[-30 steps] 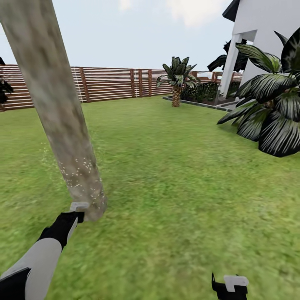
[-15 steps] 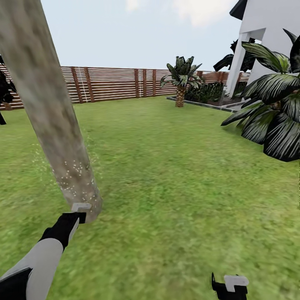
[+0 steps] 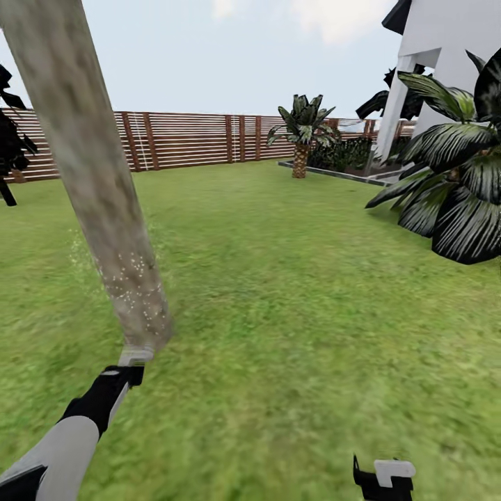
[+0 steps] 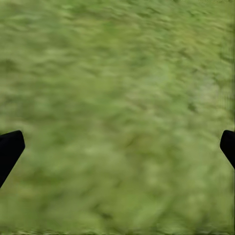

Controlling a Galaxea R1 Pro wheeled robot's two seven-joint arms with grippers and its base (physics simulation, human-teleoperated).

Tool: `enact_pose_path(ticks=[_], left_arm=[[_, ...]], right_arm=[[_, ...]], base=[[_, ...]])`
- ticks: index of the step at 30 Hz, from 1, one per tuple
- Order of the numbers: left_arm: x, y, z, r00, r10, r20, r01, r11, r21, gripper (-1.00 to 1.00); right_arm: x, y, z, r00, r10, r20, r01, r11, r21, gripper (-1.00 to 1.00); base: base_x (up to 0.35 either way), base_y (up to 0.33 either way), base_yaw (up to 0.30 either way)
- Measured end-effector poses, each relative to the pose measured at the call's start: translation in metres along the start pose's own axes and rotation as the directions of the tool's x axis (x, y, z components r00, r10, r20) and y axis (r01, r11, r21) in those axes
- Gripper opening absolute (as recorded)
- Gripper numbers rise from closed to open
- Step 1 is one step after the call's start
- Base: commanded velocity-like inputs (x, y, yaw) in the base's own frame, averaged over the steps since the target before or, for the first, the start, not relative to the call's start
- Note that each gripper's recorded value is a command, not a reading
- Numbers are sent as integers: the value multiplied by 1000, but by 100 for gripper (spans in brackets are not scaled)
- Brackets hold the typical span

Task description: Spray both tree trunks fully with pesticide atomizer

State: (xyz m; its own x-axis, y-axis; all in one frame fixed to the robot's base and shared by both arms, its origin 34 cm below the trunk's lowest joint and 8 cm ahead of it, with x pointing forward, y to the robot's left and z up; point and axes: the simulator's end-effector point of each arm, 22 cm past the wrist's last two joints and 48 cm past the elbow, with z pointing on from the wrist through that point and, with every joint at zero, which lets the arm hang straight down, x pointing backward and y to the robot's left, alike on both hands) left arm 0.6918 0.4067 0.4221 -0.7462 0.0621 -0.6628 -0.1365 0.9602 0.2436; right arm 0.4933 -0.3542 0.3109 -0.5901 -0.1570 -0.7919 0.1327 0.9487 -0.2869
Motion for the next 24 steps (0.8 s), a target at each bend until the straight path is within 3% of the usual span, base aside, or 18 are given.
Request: enact_pose_path(ticks=[3, 5, 6, 8, 9, 10, 11, 13, 14, 16, 18, 20, 21, 23, 24], left_arm=[[15, -33, -3, 1000, 25, 4, -25, 987, 161, -100], [11, -55, -8, 992, 103, 68, -117, 954, 275, -100], [9, -65, -12, 984, 144, 107, -171, 931, 321, -100], [10, -87, -23, 957, 228, 182, -286, 858, 428, -100], [15, -92, -28, 948, 250, 200, -316, 826, 467, -100], [17, -95, -32, 942, 260, 211, -332, 804, 493, -100], [21, -99, -38, 934, 276, 227, -356, 768, 532, -100], [26, -99, -48, 921, 303, 246, -391, 707, 589, -100], [28, -100, -52, 917, 311, 252, -400, 686, 608, -100], [29, -101, -55, 910, 324, 258, -413, 665, 622, -100], [39, -104, -56, 880, 400, 258, -467, 624, 626, -100], [54, -111, -58, 830, 496, 256, -531, 561, 635, -100], [58, -113, -59, 816, 519, 256, -545, 543, 639, -100], [67, -120, -64, 789, 557, 259, -564, 489, 665, -100], [75, -126, -70, 773, 578, 262, -568, 447, 690, -100]], right_arm=[[-1, 0, 0, 1000, 0, 1, 0, 1000, 0, 100], [-1, 1, 0, 1000, 0, 1, 0, 1000, -1, 100], [-1, 1, 0, 1000, 0, 1, 0, 1000, -1, 100], [-1, 1, 0, 1000, -1, 1, 1, 1000, -2, 100], [-1, 1, 0, 1000, -1, 2, 1, 1000, -2, 100], [-1, 1, 0, 1000, -1, 2, 1, 1000, -2, 100], [-3, 1, 1, 1000, -6, 6, 6, 1000, -6, 100], [-11, 18, 2, 997, -64, 35, 66, 994, -86, 100], [-24, 29, 5, 992, -102, 76, 112, 984, -140, 100], [-59, 39, 13, 976, -149, 160, 180, 963, -201, 100], [-75, 56, 17, 968, -182, 175, 228, 927, -298, 100], [-90, 85, 16, 960, -212, 185, 274, 855, -441, 100], [-100, 95, 14, 954, -221, 202, 293, 823, -486, 100], [-121, 113, 6, 938, -236, 253, 342, 744, -574, 100], [-128, 119, 1, 930, -245, 276, 365, 708, -604, 100]], base=[[-349, 0, 252], [-349, 0, 274], [-349, 0, 265], [-348, 0, 98], [-349, 0, 42], [-349, 0, 22], [-349, 0, 11], [-252, 0, 4], [-94, 0, 1], [-36, 0, 1], [-10, 0, 0], [-3, 0, 0], [-1, 0, 0], [0, 0, 0], [0, 0, 0]])
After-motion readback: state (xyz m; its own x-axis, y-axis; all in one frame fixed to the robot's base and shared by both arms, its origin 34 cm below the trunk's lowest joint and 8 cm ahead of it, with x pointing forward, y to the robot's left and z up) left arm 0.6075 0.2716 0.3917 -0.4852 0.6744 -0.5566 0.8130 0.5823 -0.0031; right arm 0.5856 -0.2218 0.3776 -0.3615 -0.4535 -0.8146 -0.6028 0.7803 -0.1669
